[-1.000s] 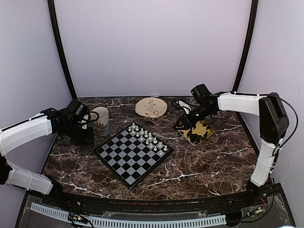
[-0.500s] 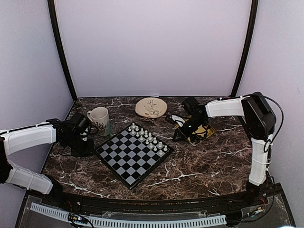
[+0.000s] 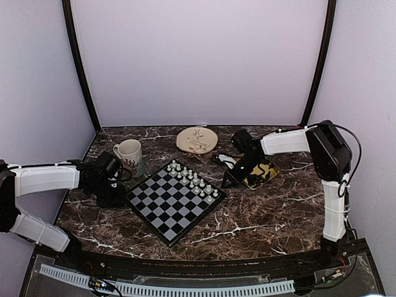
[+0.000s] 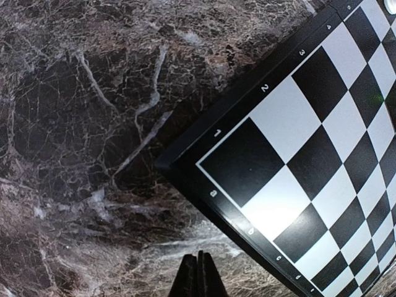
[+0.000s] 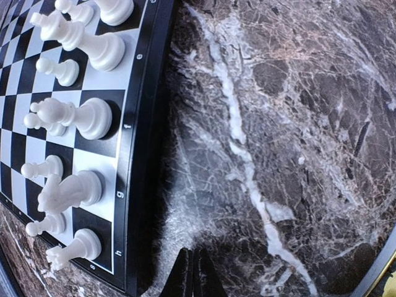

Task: Set up the chess pieces on the board
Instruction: Adjust the chessboard at the center of the board.

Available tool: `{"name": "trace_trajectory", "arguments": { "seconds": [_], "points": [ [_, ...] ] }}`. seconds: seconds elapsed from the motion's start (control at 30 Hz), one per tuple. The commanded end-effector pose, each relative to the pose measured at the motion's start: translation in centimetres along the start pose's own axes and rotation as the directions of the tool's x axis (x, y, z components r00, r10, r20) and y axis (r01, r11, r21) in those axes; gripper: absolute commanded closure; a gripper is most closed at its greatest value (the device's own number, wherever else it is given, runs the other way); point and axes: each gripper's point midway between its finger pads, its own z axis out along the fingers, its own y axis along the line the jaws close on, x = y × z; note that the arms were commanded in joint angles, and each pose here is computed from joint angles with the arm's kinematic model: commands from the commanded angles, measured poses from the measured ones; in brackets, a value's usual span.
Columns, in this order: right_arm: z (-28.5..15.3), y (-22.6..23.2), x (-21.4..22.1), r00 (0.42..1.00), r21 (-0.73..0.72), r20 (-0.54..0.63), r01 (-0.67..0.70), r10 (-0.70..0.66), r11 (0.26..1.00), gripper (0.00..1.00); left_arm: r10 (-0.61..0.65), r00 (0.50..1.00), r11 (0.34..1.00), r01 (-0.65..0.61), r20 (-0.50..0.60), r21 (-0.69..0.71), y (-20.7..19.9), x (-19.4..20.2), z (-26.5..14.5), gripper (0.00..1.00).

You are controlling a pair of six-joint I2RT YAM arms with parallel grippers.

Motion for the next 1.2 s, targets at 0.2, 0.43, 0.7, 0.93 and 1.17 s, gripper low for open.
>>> {"name": "trace_trajectory", "arguments": {
  "seconds": [0.2,0.43,0.7,0.93,1.17],
  "points": [
    [1.6,2.6,1.6,0.998,-0.083,-0.05,0.031,-0.035,0.996,0.97,0.022,1.0,0.998,-0.023,0.011,0.053,-0.8,0.2,1.5,1.0],
    [1.3,3.9,2.2,0.996,-0.093,-0.06,0.059,-0.064,0.994,0.96,0.028,1.0,0.997,-0.029,0.008,0.068,-1.0,0.3,2.2,1.0],
    [1.3,5.4,3.1,0.993,-0.139,-0.079,0.077,-0.088,0.987,0.96,0.063,0.998,0.988,-0.064,0.012,0.142,-2.6,0.2,2.4,1.0],
    [0.1,7.2,4.0,0.99,-0.164,-0.077,0.104,-0.117,0.981,0.96,0.111,0.994,0.983,-0.109,-0.004,0.149,-2.9,0.7,2.2,1.0],
    [-0.2,8.2,4.9,0.983,-0.168,-0.089,0.142,-0.158,0.976,0.95,0.176,0.984,0.964,-0.169,-0.019,0.207,-5.2,1.5,2.2,1.0]
  ]
}}
